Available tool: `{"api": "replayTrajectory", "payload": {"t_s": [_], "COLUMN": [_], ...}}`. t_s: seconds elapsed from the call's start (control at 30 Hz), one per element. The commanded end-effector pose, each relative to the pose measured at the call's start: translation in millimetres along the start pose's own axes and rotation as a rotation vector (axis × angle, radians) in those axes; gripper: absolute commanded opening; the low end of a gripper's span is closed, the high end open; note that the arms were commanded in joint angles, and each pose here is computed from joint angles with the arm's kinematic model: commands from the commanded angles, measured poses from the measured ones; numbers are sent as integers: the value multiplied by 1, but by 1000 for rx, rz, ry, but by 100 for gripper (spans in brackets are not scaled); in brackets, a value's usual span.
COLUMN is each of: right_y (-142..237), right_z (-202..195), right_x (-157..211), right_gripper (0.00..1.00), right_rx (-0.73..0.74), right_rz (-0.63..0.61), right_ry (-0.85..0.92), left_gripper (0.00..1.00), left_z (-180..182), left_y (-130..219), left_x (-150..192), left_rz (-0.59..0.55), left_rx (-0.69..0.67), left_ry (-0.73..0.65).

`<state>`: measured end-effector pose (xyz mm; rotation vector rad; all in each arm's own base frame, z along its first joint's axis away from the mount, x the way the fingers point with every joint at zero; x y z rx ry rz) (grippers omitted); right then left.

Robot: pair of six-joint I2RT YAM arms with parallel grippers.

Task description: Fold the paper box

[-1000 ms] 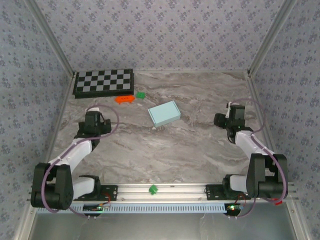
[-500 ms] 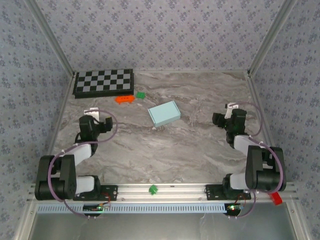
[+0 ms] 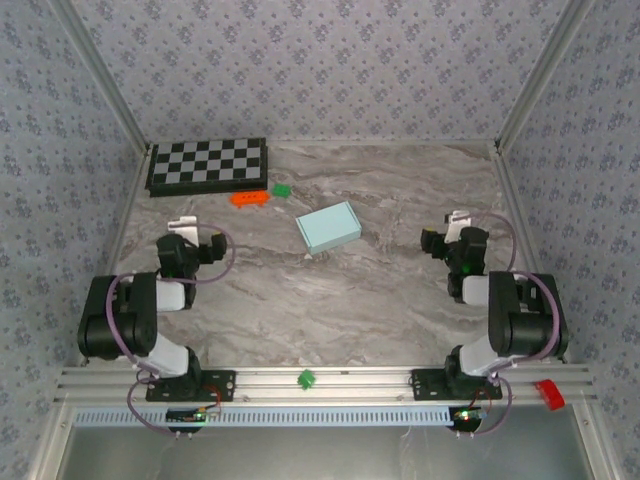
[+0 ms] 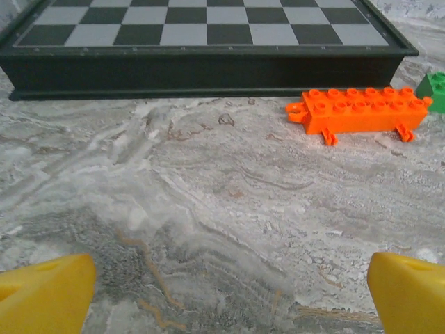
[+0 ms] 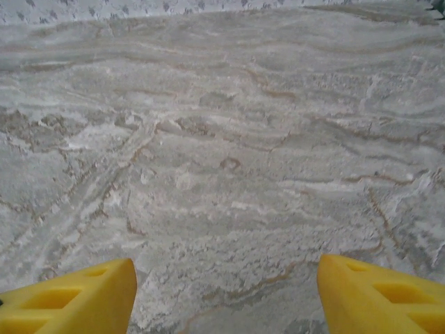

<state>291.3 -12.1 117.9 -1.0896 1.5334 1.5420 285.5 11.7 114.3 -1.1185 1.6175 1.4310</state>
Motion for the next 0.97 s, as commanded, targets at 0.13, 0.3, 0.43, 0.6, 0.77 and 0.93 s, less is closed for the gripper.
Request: {"api": "replayTrajectory", "payload": {"t_s": [0.13, 0.3, 0.43, 0.6, 0.77, 0.93], "right_y": [-6, -6, -6, -6, -6, -6], "right_z": [-1, -1, -1, -1, -1, -1], "right_x": [-8, -8, -8, -8, -8, -8], "right_gripper": [100, 100, 100, 100, 100, 100], "right_rx": [83, 86, 86, 83, 86, 86], "right_rz": [-21, -30, -30, -29, -30, -29], "right_ry": [30, 31, 30, 31, 31, 29], "left_gripper": [99, 99, 99, 99, 100, 99], "left_z": [-1, -4, -5, -5, -5, -6], "left_y": [-13, -14, -14, -14, -14, -14], "left_x": [-19, -18, -18, -18, -19, -18], "left_rz": [-21, -17, -15, -16, -14, -14], "left_rx": [-66, -78, -79, -82, -80, -73], "left_ry": [10, -6, -9, -14, -11, -18]}}
Point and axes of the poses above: each hand's point on the last joint's axis, 136 mm out from that joint toward the fingers, its own y axis back along the fingers, its own z axis along the line the jaws close on, x = y × z, the point moved 10 cm from there along y, back along the fingers, and after that the axes turned 6 degrees about y, right-handed, at the moved point
